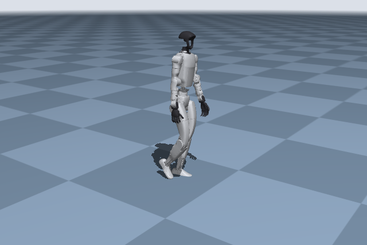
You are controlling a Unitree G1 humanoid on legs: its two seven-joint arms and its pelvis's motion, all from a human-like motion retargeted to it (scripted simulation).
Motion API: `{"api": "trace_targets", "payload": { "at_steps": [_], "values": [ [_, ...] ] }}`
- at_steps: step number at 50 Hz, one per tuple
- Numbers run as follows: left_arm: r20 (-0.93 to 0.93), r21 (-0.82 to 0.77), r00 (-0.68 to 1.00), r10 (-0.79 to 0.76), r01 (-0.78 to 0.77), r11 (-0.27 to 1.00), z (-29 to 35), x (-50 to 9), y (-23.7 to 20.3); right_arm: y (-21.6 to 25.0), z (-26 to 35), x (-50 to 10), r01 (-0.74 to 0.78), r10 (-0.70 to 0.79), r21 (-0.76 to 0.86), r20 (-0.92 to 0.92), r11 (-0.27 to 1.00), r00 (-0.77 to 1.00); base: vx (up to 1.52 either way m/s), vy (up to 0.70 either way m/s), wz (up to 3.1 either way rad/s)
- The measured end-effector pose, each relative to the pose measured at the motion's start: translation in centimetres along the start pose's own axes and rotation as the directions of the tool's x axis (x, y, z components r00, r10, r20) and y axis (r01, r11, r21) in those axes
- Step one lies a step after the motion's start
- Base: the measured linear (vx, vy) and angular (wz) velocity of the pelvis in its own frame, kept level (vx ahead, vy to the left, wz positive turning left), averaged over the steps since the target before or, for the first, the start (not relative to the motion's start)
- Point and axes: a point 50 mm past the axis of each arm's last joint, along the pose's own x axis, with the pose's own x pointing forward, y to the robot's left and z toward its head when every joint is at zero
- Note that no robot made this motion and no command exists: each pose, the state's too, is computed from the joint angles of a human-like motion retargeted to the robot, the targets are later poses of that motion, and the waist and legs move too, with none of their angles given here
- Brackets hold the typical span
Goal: Walk run
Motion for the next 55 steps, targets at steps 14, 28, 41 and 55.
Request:
{"api": "trace_targets", "payload": {
  "at_steps": [14,28,41,55],
  "values": [
    [0.334,0.076,0.94,0.062,-0.092,0.993,10.5,-0.4,4.2,-1.0,-4.9,-1.0,0.014,0.0,0.114,-0.128,0.993,0.992,0.76,-0.09,0.48],
    [-0.206,0.015,0.973,-0.106,0.112,0.994,-7.6,-2.0,-5.2,0.0,-0.9,-0.1,0.03,-0.027,0.124,-0.025,0.992,0.999,0.87,-0.2,-0.05],
    [-0.466,-0.057,0.866,-0.182,0.175,0.983,-15.7,-6.2,-7.7,0.2,11.2,-0.1,0.004,-0.009,0.016,0.31,1.0,0.951,0.7,-0.05,-0.31],
    [-0.229,0.018,0.966,-0.118,0.125,0.992,-7.5,-1.9,-5.2,-1.1,1.9,0.1,0.021,-0.019,-0.027,0.063,0.999,0.998,0.93,0.16,-0.34]
  ]
}}
